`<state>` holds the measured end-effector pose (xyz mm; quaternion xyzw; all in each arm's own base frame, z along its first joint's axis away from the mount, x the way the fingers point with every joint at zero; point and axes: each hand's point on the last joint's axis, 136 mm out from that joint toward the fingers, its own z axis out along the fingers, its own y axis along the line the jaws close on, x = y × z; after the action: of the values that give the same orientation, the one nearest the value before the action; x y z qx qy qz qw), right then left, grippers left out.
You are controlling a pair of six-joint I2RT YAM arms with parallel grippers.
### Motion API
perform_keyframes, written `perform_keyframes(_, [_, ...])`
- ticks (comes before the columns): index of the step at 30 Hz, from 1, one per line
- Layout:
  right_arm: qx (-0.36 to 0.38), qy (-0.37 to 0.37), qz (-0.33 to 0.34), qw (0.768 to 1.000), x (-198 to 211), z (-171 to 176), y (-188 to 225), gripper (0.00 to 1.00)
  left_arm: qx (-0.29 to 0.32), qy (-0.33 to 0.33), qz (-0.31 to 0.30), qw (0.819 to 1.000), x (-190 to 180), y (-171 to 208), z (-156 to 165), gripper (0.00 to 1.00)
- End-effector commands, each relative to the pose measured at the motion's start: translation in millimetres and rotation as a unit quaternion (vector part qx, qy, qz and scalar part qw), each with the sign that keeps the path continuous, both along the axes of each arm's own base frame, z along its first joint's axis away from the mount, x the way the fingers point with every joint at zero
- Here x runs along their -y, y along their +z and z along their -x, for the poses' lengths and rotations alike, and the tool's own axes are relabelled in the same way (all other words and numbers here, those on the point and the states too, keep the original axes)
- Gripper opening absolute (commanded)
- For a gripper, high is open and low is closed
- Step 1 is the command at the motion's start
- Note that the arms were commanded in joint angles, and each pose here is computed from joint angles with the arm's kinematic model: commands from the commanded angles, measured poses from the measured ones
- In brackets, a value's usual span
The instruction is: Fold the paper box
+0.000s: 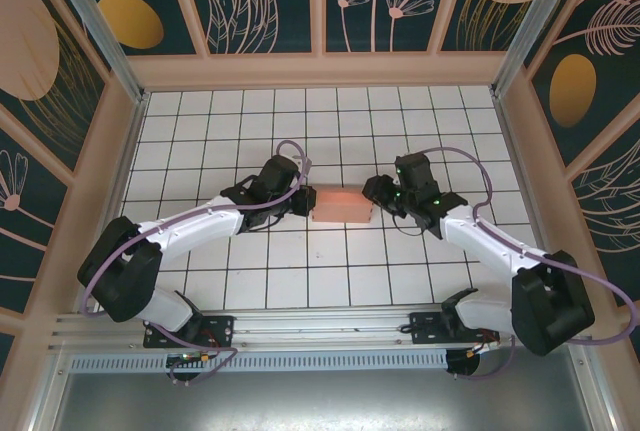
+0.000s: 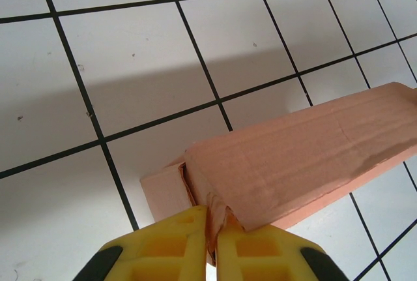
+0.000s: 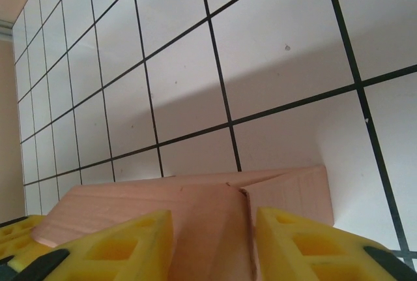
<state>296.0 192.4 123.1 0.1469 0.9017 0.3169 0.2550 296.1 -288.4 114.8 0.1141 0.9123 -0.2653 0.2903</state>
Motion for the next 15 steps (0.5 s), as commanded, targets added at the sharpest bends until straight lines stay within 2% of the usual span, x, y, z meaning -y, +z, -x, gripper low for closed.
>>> perform_keyframes(1, [-0.028, -0.008, 0.01, 1.0, 6.1, 6.2, -23.3, 0.38, -0.029, -0.01, -0.033, 0.999, -6.1, -25.3, 11.8, 0.11])
perform_keyframes(6, [-0.02, -0.011, 0.0, 1.0, 4.3, 3.2, -18.0, 0.39, -0.029, -0.011, -0.029, 0.999, -7.6, -24.0, 14.7, 0.2])
perform_keyframes(15, [-0.022, -0.021, 0.0, 1.0, 5.4, 0.7, -20.3, 0.41, -0.025, -0.015, -0.033, 0.999, -11.4, -13.8, 18.0, 0.51])
